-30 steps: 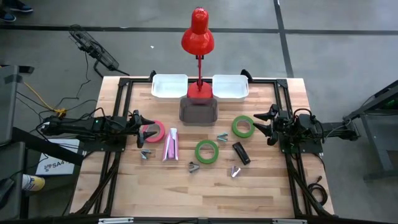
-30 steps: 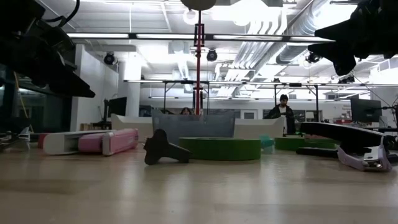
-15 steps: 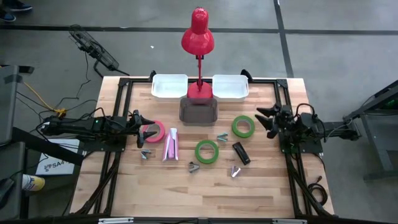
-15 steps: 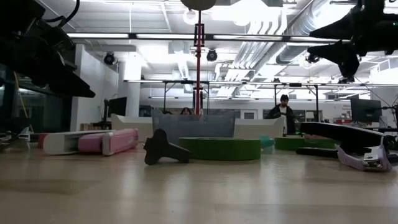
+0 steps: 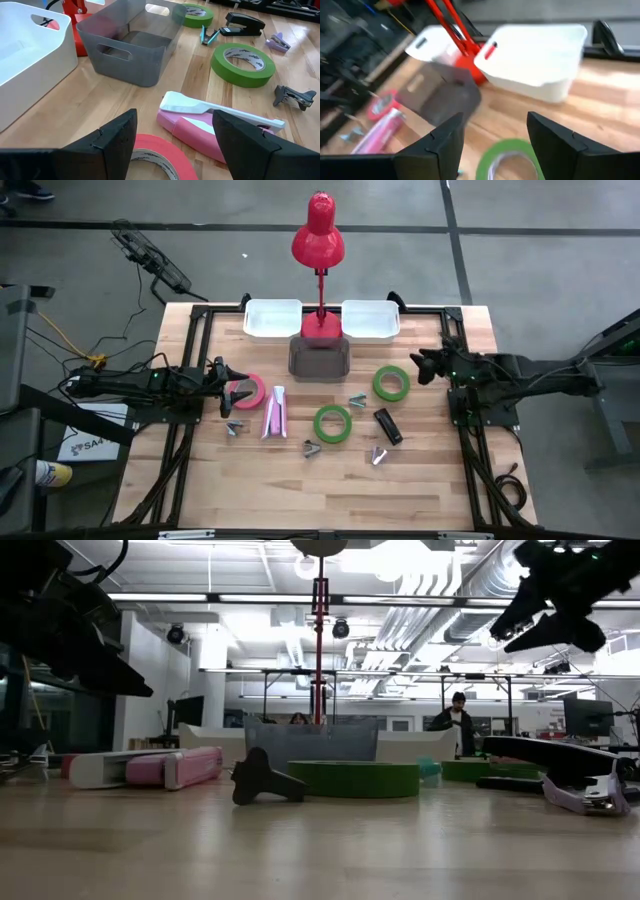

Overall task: Pick and place Stapler, Stapler remover, tape
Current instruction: Put the top green tape into the right white bin

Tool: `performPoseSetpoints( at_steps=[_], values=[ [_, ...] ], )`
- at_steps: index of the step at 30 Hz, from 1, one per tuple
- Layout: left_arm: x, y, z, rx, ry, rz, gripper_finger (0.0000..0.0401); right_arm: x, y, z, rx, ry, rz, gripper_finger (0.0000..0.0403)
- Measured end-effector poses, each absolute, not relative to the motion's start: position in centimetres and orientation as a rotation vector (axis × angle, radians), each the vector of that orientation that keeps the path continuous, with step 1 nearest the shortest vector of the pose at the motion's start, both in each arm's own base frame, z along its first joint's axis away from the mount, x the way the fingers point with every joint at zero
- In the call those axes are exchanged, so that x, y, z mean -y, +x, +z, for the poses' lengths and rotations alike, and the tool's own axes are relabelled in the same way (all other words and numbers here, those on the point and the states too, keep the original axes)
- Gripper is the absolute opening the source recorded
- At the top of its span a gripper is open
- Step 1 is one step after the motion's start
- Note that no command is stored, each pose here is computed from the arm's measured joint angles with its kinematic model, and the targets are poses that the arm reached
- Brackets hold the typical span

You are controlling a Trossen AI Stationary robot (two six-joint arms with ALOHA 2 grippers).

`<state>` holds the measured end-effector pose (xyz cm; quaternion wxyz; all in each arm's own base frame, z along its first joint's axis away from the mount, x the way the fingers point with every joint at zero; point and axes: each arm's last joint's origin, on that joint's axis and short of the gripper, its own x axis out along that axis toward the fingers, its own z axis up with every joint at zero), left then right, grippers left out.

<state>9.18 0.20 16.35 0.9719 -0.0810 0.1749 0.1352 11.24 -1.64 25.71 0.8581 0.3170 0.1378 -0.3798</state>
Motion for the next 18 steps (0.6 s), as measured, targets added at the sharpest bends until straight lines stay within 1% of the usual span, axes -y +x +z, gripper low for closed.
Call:
performPoseSetpoints(
  at_steps=[8, 13, 18],
  values=[
    [-0.2, 9.2, 16.3, -0.353, -0.164, 0.273, 0.0257, 3.7, 14.5, 28.4, -0.612, 0.755, -0.845, 0.0206],
    [-0.2, 9.2, 16.3, -0.353, -0.164, 0.273, 0.0257, 5.5, 16.0, 29.5, -0.786, 0.759, -0.853, 0.0206],
    [-0.2, 9.2, 16.3, -0.353, -0.164, 0.273, 0.0257, 7.2, 17.2, 29.3, -0.912, 0.755, -0.919, 0.0206]
  ],
)
